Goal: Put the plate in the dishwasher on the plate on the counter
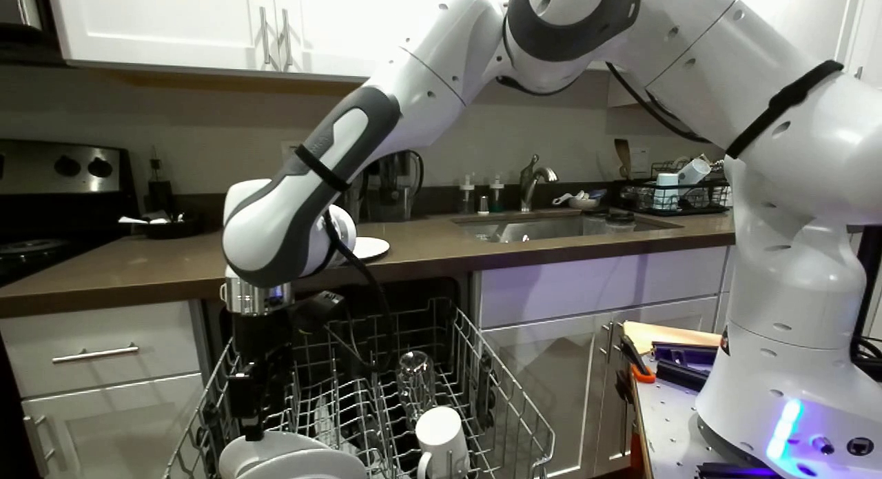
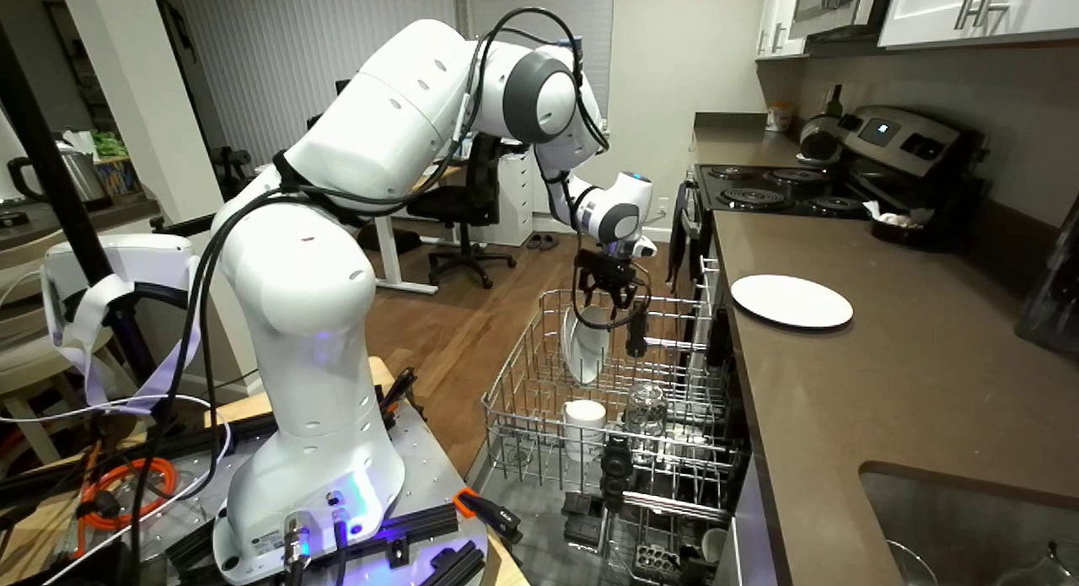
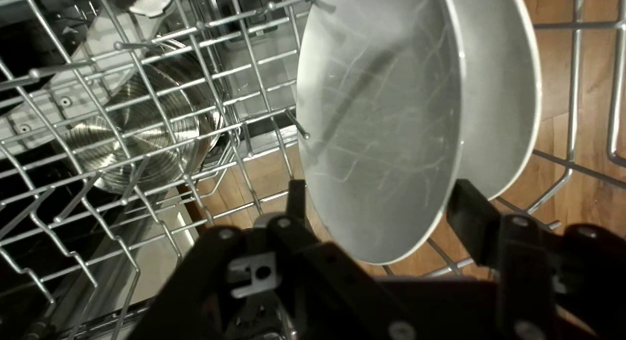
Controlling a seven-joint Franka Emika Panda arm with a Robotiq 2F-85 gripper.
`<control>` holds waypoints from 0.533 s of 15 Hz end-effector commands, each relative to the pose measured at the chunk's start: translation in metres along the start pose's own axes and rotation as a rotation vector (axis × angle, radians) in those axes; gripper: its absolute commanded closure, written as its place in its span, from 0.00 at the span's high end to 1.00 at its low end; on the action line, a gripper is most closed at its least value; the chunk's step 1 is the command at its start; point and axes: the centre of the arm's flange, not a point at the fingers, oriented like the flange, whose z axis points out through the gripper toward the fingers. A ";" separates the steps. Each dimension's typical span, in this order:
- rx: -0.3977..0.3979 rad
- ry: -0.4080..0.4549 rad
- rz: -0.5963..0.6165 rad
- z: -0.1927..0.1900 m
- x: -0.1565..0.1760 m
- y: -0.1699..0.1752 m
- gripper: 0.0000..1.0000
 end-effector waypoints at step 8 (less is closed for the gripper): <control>0.131 -0.036 0.022 0.015 0.006 -0.005 0.08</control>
